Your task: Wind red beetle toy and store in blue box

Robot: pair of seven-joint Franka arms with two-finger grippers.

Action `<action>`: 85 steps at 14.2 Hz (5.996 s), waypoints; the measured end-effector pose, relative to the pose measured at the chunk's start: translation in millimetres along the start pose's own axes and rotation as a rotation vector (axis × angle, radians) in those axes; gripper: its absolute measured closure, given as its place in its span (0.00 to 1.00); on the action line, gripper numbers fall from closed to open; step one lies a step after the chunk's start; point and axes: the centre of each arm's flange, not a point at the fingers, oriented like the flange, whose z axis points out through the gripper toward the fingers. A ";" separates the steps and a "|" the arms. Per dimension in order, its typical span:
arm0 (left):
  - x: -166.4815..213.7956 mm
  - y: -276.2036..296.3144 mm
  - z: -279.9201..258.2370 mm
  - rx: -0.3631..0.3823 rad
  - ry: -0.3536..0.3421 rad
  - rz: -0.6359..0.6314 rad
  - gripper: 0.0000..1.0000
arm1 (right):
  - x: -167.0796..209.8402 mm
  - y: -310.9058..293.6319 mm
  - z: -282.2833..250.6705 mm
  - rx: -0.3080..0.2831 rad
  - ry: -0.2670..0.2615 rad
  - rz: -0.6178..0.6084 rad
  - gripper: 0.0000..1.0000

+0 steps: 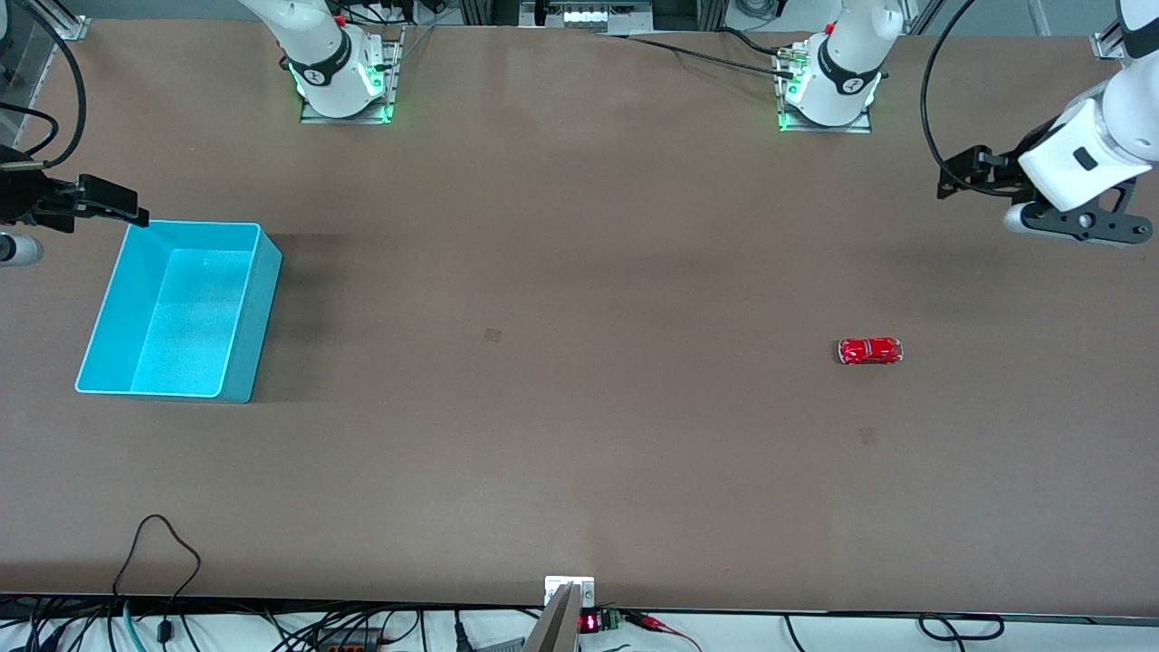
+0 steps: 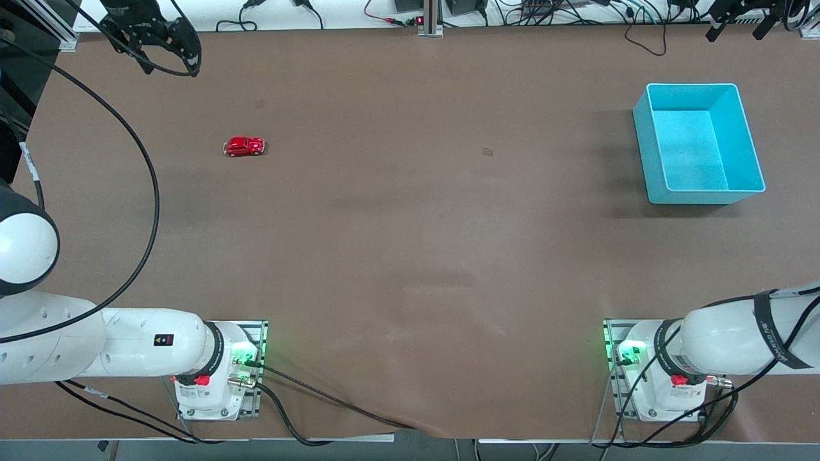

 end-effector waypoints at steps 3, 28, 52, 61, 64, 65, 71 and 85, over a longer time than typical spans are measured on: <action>-4.2 9.8 14.0 -0.004 -0.095 0.046 0.00 | 1.2 0.2 -0.6 -0.001 0.009 0.000 0.00; 162.7 -77.0 317.3 0.261 0.162 1.304 0.00 | 3.2 -0.3 -0.1 -0.003 0.016 -0.001 0.00; 156.4 -107.1 338.3 0.211 0.124 1.304 0.58 | 5.7 -7.9 -0.7 -0.009 0.027 -0.015 0.00; 140.9 -188.1 338.7 0.208 0.129 1.335 0.58 | 8.5 -7.4 2.3 -0.009 0.025 -0.015 0.00; 142.3 -188.7 352.8 0.191 0.120 1.348 0.35 | 8.6 -7.4 2.4 -0.009 0.025 -0.015 0.00; 143.4 -189.1 352.5 0.194 0.121 1.353 0.27 | 8.6 -7.4 2.4 -0.009 0.025 -0.015 0.00; 156.7 -172.1 273.5 0.128 0.065 1.383 0.00 | 8.4 -5.2 2.5 -0.009 0.025 -0.011 0.00; 172.4 -126.0 141.1 0.102 0.018 1.289 0.00 | 8.5 -5.3 2.7 -0.009 0.024 -0.012 0.00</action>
